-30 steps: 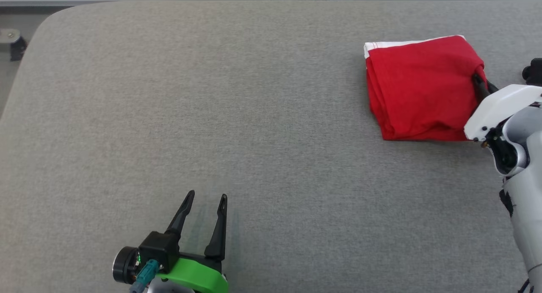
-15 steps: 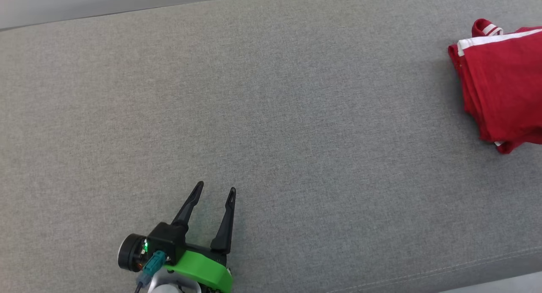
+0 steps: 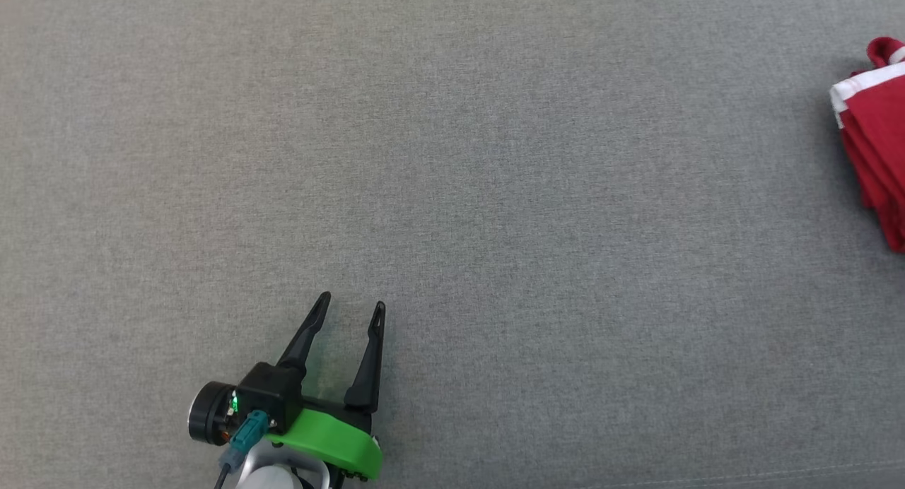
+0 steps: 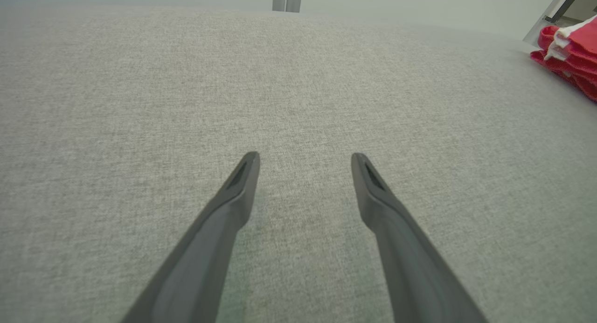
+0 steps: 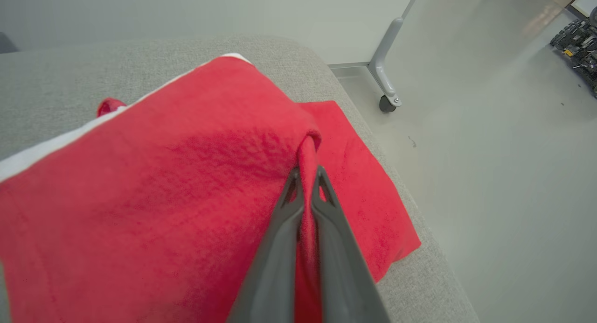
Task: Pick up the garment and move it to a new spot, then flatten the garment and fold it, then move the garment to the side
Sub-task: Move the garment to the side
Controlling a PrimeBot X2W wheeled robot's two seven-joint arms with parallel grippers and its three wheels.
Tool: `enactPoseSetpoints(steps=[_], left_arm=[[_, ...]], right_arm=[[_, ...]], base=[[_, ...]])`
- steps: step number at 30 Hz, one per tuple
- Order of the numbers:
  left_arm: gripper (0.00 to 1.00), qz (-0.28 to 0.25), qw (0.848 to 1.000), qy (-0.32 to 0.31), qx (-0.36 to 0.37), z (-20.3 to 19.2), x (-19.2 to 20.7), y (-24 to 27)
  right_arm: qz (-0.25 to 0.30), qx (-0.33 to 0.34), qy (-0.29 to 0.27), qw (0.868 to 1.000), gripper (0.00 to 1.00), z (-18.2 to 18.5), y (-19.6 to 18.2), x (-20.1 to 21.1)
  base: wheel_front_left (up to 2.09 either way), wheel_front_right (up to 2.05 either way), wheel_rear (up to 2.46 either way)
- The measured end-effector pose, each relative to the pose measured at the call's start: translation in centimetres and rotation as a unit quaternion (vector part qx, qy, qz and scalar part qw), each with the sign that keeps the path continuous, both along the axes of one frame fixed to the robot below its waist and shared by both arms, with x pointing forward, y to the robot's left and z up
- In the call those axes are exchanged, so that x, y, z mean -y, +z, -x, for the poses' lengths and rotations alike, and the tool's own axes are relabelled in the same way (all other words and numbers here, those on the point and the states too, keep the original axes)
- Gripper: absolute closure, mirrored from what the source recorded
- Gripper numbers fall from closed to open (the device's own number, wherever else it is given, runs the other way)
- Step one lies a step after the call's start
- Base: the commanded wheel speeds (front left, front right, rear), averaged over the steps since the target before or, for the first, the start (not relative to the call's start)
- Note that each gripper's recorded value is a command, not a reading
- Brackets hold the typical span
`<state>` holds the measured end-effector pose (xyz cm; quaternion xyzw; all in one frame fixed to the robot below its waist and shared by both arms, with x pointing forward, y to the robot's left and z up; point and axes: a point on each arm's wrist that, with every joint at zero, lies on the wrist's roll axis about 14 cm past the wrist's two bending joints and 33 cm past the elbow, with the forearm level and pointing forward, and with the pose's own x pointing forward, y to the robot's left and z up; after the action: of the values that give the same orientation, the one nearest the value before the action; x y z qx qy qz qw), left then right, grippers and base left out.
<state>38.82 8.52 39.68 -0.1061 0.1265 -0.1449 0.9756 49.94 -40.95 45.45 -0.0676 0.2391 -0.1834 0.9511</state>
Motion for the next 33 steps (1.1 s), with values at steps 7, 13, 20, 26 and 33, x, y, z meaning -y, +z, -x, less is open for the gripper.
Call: enactPoseSetpoints(steps=[7, 13, 20, 26, 33], left_arm=[[0.0, -0.002, 1.0, 0.005, -0.004, 0.2, -0.3, -0.2], [0.0, 0.0, 1.0, -0.001, 0.01, 0.1, 0.1, 0.7], [0.0, 0.004, 0.999, 0.03, 0.026, 0.9, -0.9, 2.4], [0.0, -0.012, 0.997, 0.068, 0.044, 2.6, -3.0, 3.8], [0.0, -0.044, 0.99, 0.128, 0.049, 5.2, -6.6, 4.2]], right_arm=[[0.052, -0.008, -0.016, 0.998, 0.0, 1.6, -0.6, 1.8], [0.076, 0.057, 0.012, 0.995, 0.0, 1.1, 2.1, 0.2], [0.087, 0.162, 0.069, 0.981, 0.0, 2.7, 4.9, -3.5], [0.057, 0.229, 0.115, 0.965, 0.0, 5.8, 5.5, -8.7], [-0.018, 0.233, 0.164, 0.958, 0.0, 10.7, 3.1, -16.4]], base=[[0.0, 0.0, 0.0], [0.0, 0.0, 0.0], [0.0, 0.0, 0.0], [0.0, 0.0, 0.0], [0.0, 0.0, 0.0]])
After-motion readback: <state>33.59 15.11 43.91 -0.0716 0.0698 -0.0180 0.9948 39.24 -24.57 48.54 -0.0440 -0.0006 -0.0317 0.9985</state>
